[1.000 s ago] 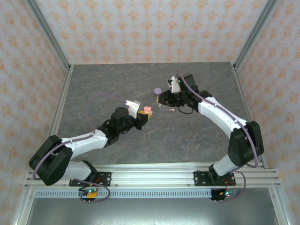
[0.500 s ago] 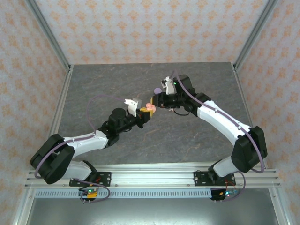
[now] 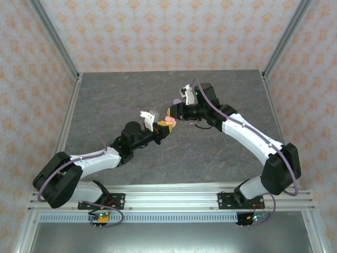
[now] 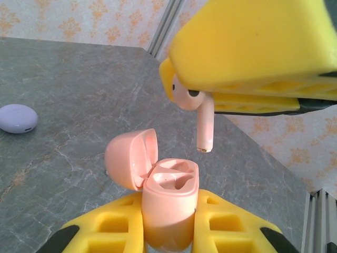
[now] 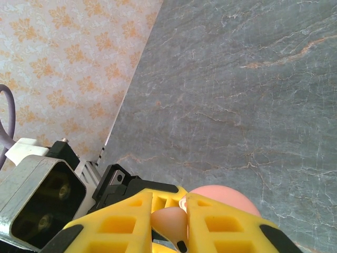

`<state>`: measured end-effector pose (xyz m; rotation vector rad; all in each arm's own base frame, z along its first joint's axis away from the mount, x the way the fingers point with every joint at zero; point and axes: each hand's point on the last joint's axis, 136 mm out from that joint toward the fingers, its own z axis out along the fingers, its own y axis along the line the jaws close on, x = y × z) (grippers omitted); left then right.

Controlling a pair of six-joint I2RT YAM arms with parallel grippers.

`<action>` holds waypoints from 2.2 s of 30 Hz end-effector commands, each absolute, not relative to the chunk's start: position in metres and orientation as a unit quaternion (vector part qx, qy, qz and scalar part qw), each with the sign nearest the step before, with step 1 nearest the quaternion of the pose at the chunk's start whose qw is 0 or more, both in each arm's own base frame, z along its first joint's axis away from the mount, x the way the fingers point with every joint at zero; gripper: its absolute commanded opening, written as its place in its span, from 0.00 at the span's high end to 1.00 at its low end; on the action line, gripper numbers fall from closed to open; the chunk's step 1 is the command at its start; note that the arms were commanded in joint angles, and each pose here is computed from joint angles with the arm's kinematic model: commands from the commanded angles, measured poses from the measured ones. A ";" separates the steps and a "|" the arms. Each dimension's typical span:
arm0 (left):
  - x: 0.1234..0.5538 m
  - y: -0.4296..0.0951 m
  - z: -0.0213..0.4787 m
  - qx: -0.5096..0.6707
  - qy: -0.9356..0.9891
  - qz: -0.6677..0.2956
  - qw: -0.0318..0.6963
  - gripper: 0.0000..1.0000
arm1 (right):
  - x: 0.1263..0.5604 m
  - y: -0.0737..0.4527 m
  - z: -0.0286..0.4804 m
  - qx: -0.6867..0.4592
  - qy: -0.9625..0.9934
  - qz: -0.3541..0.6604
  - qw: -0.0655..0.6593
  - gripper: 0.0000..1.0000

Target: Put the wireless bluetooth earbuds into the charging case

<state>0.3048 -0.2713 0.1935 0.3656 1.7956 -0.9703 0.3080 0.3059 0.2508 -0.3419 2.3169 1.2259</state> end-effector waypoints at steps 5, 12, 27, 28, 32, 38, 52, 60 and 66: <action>0.302 -0.274 0.227 0.149 0.716 -0.428 0.530 0.84 | 0.310 0.309 0.275 -0.132 0.833 0.461 0.277 0.79; 0.300 -0.274 0.234 0.152 0.712 -0.430 0.534 0.84 | 0.309 0.311 0.272 -0.133 0.833 0.464 0.272 0.79; 0.303 -0.273 0.235 0.146 0.717 -0.420 0.537 0.84 | 0.305 0.314 0.267 -0.138 0.836 0.461 0.262 0.79; 0.304 -0.272 0.236 0.145 0.716 -0.420 0.538 0.84 | 0.305 0.314 0.266 -0.139 0.837 0.461 0.261 0.79; 0.305 -0.270 0.237 0.141 0.716 -0.416 0.542 0.84 | 0.305 0.312 0.262 -0.138 0.842 0.453 0.259 0.79; 0.305 -0.268 0.239 0.136 0.716 -0.413 0.546 0.84 | 0.303 0.311 0.259 -0.140 0.844 0.451 0.254 0.79; 0.306 -0.267 0.240 0.133 0.715 -0.411 0.549 0.84 | 0.297 0.313 0.252 -0.146 0.850 0.447 0.238 0.75; 0.305 -0.268 0.240 0.138 0.716 -0.411 0.548 0.84 | 0.297 0.312 0.251 -0.145 0.854 0.439 0.241 0.68; 0.305 -0.266 0.233 0.143 0.728 -0.396 0.542 0.84 | 0.301 0.302 0.255 -0.135 0.859 0.416 0.267 0.58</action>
